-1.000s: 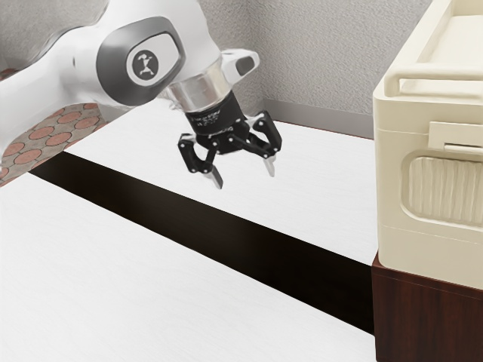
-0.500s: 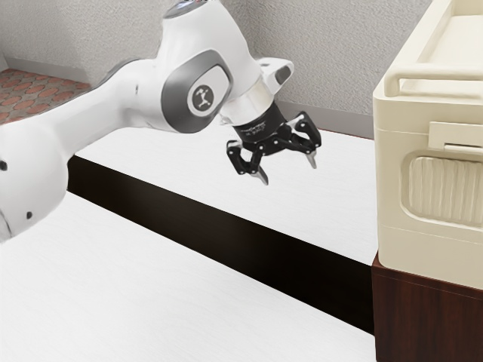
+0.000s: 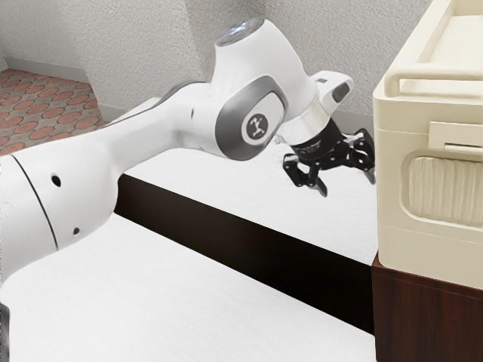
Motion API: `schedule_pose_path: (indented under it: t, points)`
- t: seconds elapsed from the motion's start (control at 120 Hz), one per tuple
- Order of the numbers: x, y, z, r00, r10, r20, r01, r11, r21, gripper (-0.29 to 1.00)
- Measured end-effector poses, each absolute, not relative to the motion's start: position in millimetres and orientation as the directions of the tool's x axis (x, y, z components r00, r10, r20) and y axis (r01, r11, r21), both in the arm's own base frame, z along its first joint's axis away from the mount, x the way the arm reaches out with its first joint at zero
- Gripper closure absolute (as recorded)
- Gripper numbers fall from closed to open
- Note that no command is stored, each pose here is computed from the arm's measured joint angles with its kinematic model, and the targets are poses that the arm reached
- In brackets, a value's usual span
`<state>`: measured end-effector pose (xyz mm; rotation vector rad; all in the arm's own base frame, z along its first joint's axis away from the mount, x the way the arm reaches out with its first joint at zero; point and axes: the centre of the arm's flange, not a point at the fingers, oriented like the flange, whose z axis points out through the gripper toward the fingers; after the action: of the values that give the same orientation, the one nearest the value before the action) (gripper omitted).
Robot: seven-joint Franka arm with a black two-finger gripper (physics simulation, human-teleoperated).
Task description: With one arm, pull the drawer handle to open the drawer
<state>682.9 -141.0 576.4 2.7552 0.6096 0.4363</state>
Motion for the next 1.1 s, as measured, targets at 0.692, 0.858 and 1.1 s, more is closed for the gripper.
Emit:
schedule_pose_path:
  t: [0.692, 0.858, 1.1]
  points:
    - [678.7, -173.7, 571.3, 0.876, 0.411, 0.252, 0.289, -0.867, 0.406, 0.41]
    - [674.8, -178.2, 569.8, 0.879, 0.405, 0.254, 0.282, -0.868, 0.409, 0.44]
    - [669.5, -182.3, 564.5, 0.884, 0.4, 0.241, 0.28, -0.867, 0.412, 0.47]
